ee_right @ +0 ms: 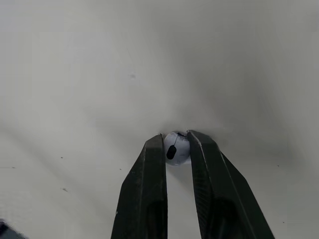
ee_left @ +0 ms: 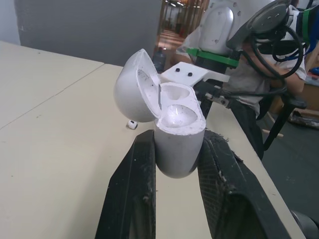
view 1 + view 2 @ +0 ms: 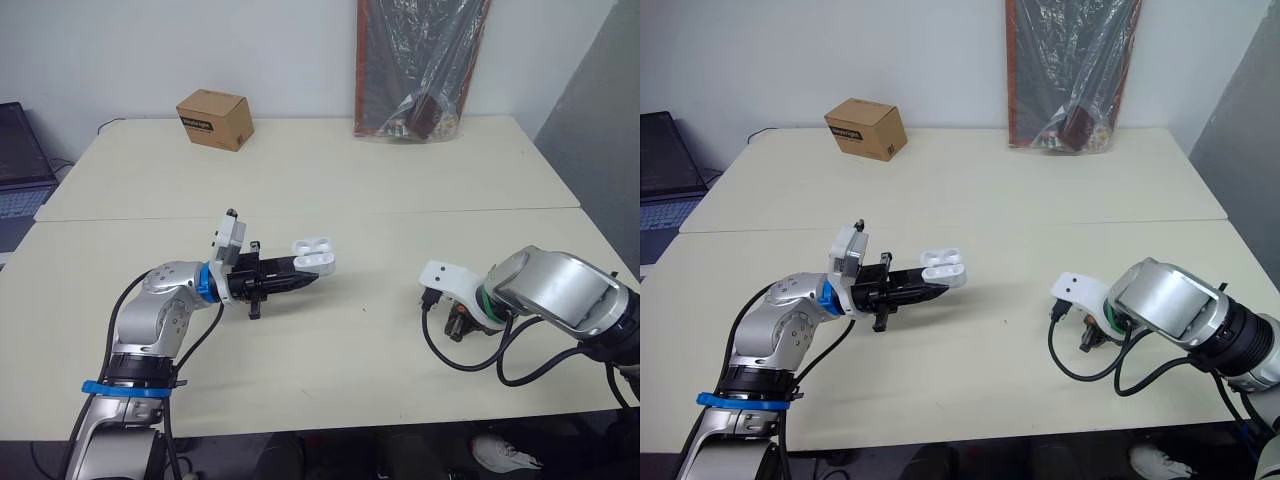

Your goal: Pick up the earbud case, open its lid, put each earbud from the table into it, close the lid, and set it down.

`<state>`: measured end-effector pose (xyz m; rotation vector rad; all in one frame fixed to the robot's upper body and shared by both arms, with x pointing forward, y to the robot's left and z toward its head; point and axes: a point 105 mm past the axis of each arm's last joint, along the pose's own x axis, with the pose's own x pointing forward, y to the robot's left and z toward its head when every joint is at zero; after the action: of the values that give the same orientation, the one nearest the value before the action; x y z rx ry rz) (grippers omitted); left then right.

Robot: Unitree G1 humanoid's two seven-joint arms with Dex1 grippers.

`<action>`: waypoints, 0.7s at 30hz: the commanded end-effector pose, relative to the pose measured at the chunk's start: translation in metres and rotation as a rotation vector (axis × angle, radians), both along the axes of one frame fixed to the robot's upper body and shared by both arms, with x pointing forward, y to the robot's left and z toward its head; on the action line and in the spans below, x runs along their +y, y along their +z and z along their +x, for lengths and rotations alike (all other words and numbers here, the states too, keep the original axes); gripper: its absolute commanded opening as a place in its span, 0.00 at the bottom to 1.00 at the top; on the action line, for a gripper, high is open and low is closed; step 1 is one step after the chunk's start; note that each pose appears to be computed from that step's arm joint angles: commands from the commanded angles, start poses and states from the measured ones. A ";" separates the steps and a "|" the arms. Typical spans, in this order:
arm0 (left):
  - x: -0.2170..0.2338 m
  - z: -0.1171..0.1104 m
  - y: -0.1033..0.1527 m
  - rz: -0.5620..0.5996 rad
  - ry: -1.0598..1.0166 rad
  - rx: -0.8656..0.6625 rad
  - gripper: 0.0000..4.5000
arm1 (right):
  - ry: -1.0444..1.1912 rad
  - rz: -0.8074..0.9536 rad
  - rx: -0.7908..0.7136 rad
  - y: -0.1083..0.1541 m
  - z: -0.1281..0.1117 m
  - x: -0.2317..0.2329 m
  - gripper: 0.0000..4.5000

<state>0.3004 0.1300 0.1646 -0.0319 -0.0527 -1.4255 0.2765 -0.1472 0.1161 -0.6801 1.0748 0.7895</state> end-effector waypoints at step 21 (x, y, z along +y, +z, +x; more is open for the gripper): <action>-0.007 0.016 0.014 -0.042 0.090 -0.147 0.19 | -0.137 1.372 0.024 0.120 0.005 0.100 0.07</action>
<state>0.3142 0.1242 0.1676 0.0090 -0.1476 -1.3411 0.2882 -0.0523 0.2228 0.5431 0.4254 1.1350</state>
